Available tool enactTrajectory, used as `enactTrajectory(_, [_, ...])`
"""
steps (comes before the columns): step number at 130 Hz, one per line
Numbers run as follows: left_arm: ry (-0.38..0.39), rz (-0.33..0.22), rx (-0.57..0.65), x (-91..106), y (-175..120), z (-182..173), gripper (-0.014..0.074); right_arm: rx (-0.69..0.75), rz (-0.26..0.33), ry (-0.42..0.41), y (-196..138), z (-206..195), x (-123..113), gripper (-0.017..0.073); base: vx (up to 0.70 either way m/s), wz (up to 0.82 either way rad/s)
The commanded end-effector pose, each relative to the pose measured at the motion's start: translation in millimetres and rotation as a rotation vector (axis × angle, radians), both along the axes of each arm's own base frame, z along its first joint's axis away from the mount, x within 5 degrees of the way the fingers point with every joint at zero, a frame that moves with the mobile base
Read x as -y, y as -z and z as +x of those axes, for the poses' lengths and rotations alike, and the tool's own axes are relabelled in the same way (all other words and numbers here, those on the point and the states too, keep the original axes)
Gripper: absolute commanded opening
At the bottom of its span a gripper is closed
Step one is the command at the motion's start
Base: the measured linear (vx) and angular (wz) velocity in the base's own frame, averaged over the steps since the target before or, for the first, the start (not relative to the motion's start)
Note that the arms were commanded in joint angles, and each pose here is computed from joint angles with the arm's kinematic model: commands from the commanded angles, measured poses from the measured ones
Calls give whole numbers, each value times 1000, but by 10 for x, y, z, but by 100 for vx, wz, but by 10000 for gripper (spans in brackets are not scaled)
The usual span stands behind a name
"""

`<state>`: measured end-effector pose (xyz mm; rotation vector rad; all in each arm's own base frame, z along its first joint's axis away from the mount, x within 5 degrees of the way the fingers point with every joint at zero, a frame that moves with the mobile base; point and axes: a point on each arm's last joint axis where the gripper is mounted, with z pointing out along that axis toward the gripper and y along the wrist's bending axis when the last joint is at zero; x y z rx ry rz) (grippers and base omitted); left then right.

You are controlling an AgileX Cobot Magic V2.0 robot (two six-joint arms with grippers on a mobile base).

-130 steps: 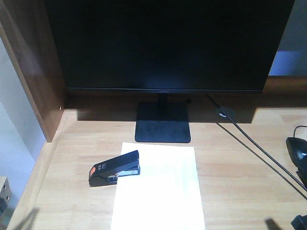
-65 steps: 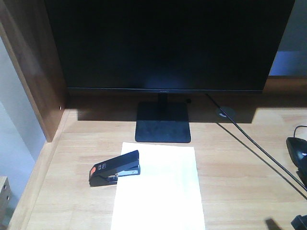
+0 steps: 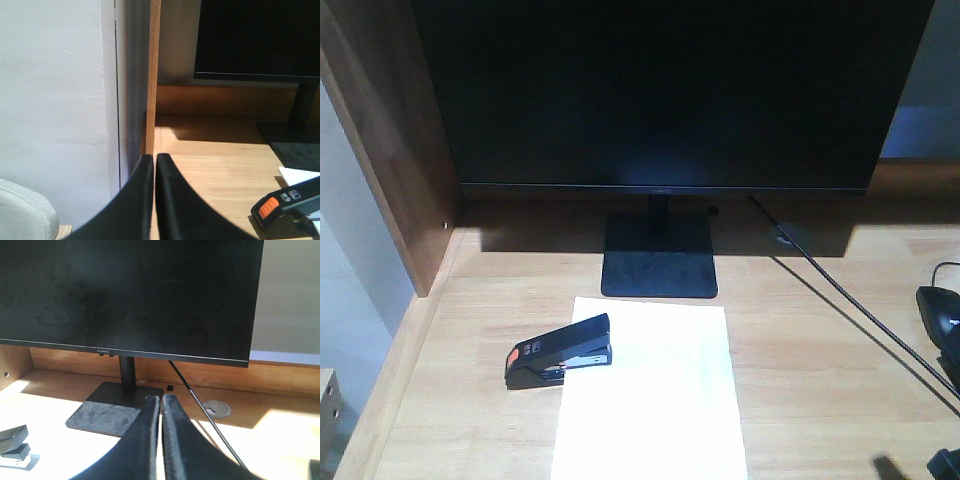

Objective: Grab stapler and paper to desk for stapling

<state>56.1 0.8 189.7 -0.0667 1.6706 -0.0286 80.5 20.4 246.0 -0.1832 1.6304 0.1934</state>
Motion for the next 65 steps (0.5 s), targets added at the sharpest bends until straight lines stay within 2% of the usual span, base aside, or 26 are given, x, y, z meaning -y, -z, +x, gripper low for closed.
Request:
enactTrajectory(1, [-6,-18,88,-4,-48,-3,-6,35,-51,17,-94,9,18,-6,0,0])
enactTrajectory(65, [-5,-18,84,-3,-44,-3,-6,34,-51,16,-93,9,17,-6,0,0])
